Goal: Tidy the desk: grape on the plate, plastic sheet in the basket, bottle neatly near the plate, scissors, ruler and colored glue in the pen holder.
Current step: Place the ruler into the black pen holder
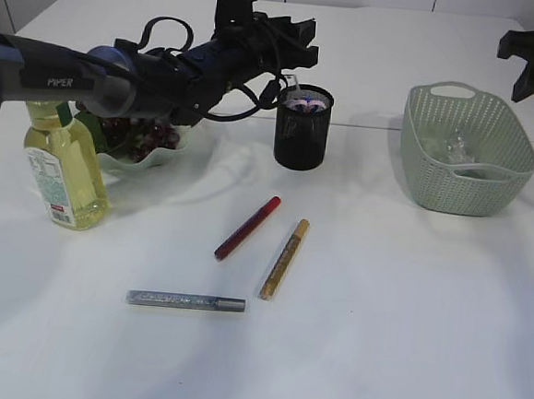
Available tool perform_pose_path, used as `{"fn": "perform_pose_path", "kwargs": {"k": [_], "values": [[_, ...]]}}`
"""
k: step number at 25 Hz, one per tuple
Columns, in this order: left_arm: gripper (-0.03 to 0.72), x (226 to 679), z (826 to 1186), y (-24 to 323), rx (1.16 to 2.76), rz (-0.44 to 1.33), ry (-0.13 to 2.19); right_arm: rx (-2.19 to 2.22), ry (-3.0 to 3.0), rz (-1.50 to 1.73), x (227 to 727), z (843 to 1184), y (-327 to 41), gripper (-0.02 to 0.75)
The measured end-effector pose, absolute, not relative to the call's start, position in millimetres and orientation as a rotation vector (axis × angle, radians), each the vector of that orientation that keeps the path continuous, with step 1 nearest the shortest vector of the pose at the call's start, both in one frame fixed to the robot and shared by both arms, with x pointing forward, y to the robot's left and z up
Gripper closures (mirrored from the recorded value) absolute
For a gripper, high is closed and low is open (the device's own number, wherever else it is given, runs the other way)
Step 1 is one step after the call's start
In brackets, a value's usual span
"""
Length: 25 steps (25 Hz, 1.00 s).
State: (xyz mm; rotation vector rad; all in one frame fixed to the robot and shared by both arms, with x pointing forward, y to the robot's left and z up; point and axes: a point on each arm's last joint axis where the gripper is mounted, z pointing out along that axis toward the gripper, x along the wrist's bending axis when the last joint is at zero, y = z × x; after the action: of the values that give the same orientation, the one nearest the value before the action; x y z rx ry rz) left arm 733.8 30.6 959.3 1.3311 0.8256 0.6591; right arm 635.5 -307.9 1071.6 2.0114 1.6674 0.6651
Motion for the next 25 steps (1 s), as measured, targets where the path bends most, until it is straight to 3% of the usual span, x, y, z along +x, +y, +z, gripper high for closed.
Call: {"fn": "perform_pose_path", "kwargs": {"k": [12, 25], "values": [[0.376, 733, 962, 31, 1.370, 0.666, 0.829, 2.017, 1.672, 0.658, 635, 1071, -308, 0.442], [0.378, 719, 1028, 48, 1.535, 0.705, 0.992, 2.078, 1.722, 0.570, 628, 1066, -308, 0.442]]}}
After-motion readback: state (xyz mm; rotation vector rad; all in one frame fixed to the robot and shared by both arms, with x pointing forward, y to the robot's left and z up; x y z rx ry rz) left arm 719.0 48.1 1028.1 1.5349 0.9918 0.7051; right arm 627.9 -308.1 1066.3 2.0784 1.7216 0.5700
